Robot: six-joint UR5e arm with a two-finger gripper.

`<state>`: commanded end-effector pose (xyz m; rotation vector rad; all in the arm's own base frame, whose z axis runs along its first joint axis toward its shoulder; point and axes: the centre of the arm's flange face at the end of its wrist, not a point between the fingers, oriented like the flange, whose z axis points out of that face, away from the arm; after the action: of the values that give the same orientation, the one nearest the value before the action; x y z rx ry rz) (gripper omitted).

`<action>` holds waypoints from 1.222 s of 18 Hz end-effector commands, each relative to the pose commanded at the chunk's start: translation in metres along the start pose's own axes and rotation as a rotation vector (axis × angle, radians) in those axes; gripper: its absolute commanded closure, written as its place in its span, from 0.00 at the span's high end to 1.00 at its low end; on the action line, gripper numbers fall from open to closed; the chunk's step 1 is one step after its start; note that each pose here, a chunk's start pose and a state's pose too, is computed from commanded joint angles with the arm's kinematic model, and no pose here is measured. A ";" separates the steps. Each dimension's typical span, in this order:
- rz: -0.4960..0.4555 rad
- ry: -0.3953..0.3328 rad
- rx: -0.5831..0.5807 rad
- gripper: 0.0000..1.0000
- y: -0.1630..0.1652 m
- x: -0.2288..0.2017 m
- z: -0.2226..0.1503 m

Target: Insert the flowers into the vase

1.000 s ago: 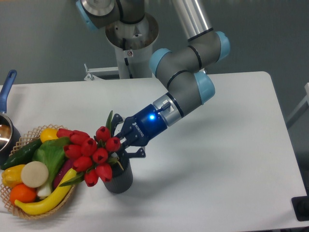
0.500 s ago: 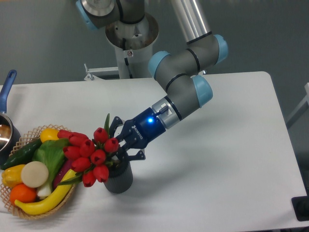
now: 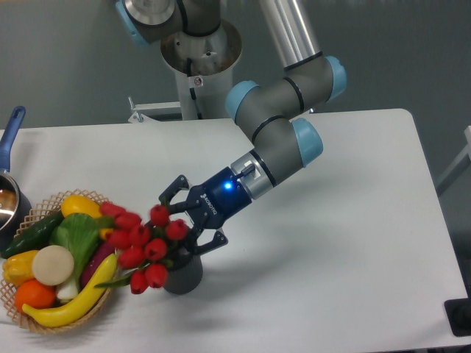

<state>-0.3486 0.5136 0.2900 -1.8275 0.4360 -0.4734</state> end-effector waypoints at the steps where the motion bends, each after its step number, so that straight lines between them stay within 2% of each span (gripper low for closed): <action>1: 0.002 -0.008 -0.030 1.00 0.002 0.000 -0.001; 5: 0.015 -0.045 -0.066 1.00 -0.002 -0.005 -0.018; 8: 0.054 -0.110 -0.088 1.00 -0.024 -0.003 -0.052; 11: 0.113 -0.212 -0.245 1.00 -0.045 -0.006 -0.088; 14: 0.191 -0.282 -0.325 1.00 -0.080 -0.016 -0.111; 17: 0.217 -0.398 -0.472 1.00 -0.097 -0.020 -0.153; 21: 0.239 -0.492 -0.647 1.00 -0.114 -0.028 -0.184; 22: 0.281 -0.496 -0.729 1.00 -0.114 -0.025 -0.188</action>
<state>-0.4612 0.4076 0.4484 -2.4298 0.5471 0.3913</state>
